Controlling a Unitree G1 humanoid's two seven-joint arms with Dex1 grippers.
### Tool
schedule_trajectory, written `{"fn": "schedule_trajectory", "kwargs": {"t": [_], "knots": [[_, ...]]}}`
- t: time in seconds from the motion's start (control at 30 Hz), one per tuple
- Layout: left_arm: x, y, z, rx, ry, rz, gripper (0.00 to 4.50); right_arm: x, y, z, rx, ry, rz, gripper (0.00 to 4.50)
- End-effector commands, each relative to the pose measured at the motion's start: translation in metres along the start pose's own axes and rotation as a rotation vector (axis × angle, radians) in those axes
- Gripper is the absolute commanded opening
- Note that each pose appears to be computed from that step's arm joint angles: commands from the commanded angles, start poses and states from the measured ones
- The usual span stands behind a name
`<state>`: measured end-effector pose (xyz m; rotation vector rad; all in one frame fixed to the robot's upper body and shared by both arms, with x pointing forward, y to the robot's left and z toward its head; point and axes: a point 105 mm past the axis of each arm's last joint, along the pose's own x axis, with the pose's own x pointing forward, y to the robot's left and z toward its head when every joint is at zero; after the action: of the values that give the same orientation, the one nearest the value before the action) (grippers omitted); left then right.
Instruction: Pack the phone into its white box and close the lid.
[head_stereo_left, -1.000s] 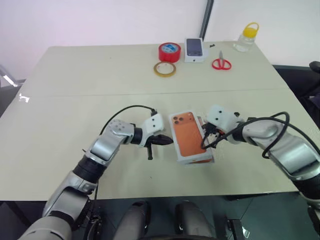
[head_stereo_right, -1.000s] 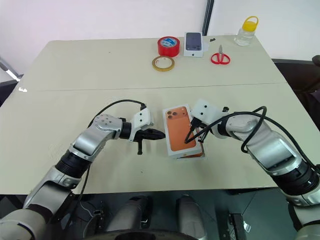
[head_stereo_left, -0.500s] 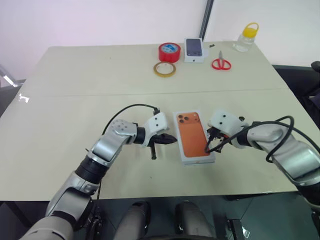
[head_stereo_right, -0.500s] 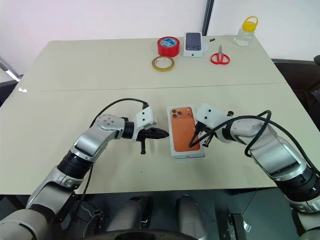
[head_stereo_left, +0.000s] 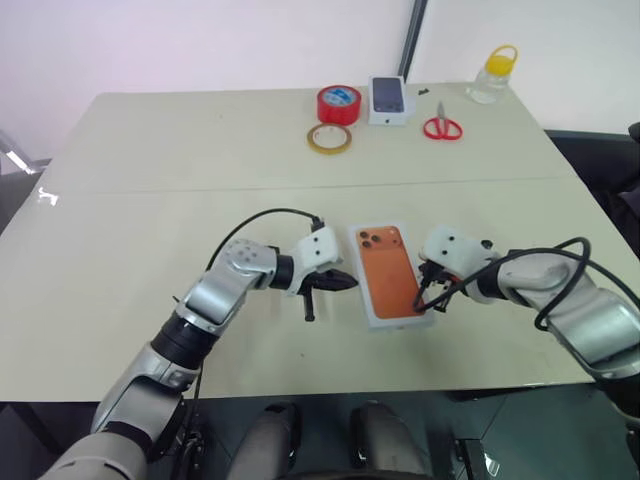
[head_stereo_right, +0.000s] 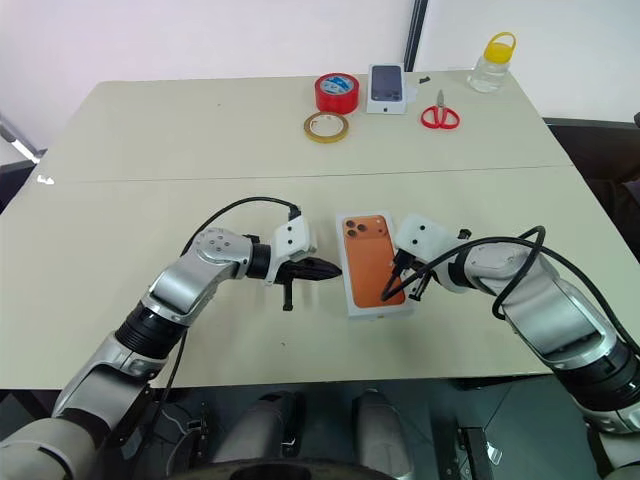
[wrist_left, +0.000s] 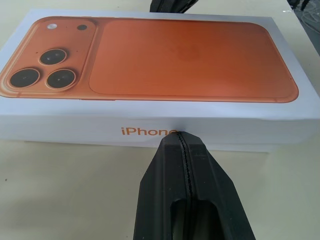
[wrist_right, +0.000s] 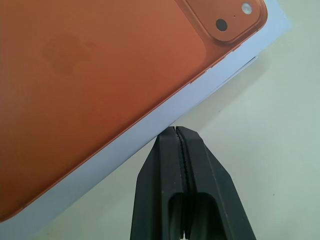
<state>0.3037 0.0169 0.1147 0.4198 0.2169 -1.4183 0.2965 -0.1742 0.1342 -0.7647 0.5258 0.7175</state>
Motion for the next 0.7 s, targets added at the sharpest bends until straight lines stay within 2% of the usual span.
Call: {"fn": "schedule_trajectory", "kwargs": {"t": [0.03,0.7], "knots": [[0.003,-0.008,0.016,0.058,-0.044,-0.032,0.0,-0.006,0.008,0.017,-0.053,-0.065,0.028,0.02],[0.01,0.006,0.014,0.032,-0.044,0.04,0.0,-0.005,0.008,0.01,-0.031,-0.047,0.017,0.02]]}}
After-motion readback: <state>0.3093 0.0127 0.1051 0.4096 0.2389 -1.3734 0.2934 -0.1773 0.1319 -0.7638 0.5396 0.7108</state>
